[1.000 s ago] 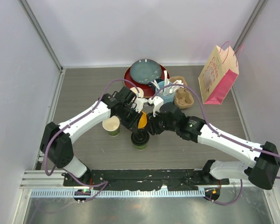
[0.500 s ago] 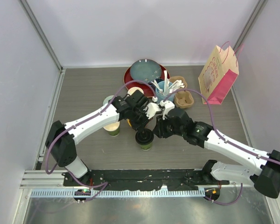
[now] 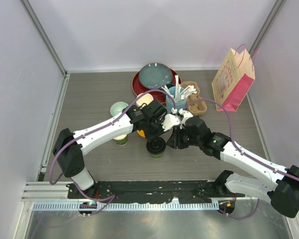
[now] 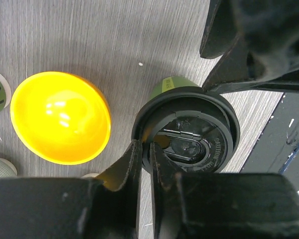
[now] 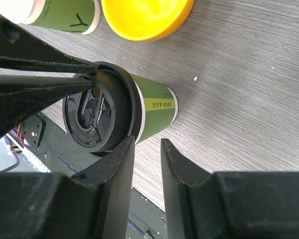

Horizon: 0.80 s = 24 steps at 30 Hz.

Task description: Pack the takeout coffee

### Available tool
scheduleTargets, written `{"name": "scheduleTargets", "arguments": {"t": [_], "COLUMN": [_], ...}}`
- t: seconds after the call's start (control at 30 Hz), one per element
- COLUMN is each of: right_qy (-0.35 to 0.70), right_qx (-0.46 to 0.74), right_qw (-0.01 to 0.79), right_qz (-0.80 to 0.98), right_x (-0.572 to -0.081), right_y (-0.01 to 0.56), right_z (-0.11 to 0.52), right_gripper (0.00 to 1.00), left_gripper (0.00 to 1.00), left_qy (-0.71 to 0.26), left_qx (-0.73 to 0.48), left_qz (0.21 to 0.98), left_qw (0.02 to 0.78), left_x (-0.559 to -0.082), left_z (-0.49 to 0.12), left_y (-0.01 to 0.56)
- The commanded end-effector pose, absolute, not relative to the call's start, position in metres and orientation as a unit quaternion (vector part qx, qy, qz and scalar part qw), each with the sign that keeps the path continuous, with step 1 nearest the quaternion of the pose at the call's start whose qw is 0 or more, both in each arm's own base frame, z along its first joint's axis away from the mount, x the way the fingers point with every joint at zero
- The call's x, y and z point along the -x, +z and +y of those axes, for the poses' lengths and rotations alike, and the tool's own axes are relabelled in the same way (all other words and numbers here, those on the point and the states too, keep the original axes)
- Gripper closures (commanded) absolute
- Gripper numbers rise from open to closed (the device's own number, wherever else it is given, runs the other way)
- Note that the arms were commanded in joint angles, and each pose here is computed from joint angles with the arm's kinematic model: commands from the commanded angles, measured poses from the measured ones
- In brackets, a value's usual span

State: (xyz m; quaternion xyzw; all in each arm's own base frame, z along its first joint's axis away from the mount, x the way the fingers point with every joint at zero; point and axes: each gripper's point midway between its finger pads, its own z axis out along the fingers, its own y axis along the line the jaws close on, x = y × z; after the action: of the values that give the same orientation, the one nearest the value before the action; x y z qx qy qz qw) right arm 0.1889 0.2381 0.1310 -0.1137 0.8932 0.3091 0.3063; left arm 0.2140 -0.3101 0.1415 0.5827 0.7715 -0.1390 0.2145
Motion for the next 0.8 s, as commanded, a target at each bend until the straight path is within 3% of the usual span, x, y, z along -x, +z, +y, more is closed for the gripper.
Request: {"name": "scheduleTargets", "arguments": {"t": [0.0,0.2,0.77], "right_qy": [0.338,0.34,0.376], "right_qx": [0.111,0.108,0.105], "right_qw": [0.321,0.316,0.268], "right_qz": [0.878,0.879,0.881], "right_x": [-0.191,-0.19,-0.177], "right_y": [0.147,0.149,0.134], "right_z": [0.246,0.246,0.26], "right_gripper": [0.67,0.67,0.68], "left_gripper": [0.79,0.64,0.6], "left_qy": [-0.146,-0.153,-0.223], "left_qx": [-0.585,-0.572,-0.52], "left_qz": [0.762,0.768,0.805], "left_qw": [0.237,0.244,0.181], "left_x": [-0.22,-0.22,-0.187], "left_z": [-0.321,-0.321,-0.307], "left_y": [0.159,0.174,0.157]}}
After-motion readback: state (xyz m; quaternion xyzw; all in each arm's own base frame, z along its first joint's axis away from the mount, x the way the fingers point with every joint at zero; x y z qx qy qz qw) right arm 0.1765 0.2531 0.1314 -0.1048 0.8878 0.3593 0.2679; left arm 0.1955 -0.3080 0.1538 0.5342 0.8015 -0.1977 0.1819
